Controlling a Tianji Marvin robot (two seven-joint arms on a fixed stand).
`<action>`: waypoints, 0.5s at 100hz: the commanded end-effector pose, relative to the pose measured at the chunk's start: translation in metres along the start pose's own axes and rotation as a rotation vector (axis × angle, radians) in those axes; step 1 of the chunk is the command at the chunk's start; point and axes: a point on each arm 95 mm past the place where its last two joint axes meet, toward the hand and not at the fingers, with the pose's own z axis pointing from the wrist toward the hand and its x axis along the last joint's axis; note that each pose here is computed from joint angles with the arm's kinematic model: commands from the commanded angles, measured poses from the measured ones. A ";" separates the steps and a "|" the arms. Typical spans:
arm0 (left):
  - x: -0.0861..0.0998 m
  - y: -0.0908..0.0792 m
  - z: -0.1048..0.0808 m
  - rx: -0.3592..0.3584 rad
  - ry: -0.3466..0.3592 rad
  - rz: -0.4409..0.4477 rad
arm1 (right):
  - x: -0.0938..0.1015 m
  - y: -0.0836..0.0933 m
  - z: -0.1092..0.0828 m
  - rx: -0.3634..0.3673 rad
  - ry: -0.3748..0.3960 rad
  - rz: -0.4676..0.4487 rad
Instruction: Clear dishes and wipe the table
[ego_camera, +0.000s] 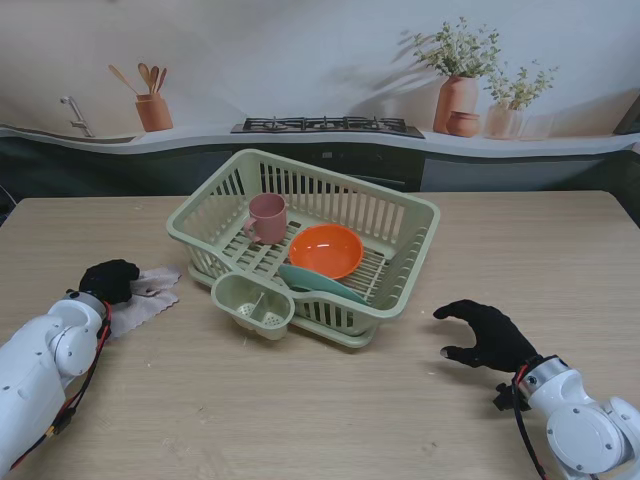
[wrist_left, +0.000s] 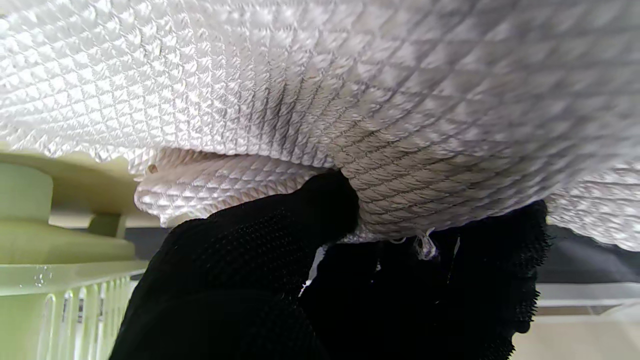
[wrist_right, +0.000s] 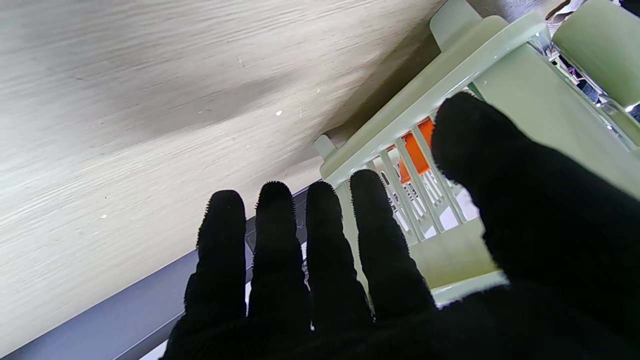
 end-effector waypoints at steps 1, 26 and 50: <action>0.005 0.014 -0.011 -0.043 0.007 0.005 | 0.001 -0.003 -0.002 0.012 0.000 0.003; 0.005 0.020 -0.055 -0.027 0.032 0.010 | 0.001 -0.004 -0.003 0.010 -0.008 0.017; 0.008 0.031 -0.090 -0.014 0.047 0.039 | 0.001 -0.005 -0.003 0.014 -0.007 0.029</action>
